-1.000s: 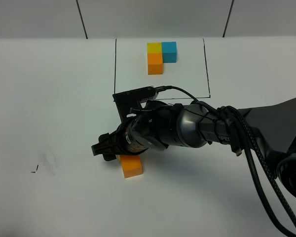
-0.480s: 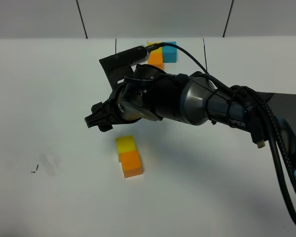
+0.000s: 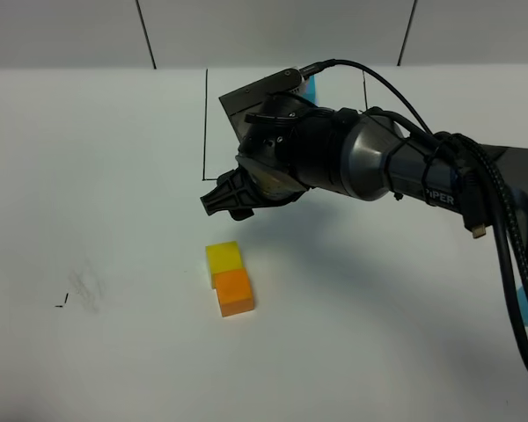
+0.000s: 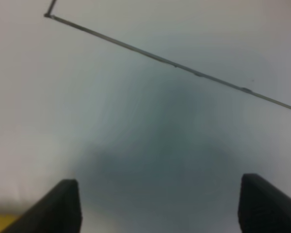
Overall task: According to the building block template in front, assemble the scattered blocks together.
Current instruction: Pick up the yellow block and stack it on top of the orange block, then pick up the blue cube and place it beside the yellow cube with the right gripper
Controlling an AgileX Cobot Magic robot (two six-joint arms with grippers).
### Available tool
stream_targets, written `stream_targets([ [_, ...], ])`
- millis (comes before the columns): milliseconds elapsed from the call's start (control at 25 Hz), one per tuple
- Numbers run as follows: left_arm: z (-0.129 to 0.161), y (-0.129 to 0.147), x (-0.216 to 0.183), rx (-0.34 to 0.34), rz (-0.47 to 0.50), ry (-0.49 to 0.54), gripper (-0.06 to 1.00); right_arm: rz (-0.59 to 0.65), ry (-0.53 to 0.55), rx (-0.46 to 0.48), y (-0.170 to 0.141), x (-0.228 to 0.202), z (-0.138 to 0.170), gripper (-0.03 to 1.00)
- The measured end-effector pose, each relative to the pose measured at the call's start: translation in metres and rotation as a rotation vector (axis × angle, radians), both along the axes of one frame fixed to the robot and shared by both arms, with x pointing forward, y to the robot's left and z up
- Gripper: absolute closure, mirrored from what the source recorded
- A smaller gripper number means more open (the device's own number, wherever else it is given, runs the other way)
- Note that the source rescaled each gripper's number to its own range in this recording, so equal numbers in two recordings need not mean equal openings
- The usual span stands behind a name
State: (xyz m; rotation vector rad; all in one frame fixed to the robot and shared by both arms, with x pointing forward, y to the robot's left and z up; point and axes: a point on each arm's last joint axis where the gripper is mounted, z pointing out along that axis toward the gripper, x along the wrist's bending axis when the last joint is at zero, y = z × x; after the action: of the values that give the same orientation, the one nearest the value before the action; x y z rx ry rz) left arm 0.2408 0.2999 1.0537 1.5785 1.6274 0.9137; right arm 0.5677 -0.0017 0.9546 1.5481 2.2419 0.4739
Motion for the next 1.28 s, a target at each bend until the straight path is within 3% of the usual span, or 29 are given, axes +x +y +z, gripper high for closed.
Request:
stream_targets([
  [480, 0.0, 0.0, 0.0, 0.0, 0.0, 0.0, 0.94, -0.095, 0.046, -0.078, -0.06, 0.006, -0.004, 0.11],
  [1040, 0.0, 0.0, 0.0, 0.0, 0.0, 0.0, 0.94, -0.33, 0.075, -0.097, -0.183, -0.035, 0.008, 0.11],
  [1280, 0.0, 0.0, 0.0, 0.0, 0.0, 0.0, 0.94, -0.431, 0.121, -0.114, -0.23, -0.065, -0.001, 0.11],
])
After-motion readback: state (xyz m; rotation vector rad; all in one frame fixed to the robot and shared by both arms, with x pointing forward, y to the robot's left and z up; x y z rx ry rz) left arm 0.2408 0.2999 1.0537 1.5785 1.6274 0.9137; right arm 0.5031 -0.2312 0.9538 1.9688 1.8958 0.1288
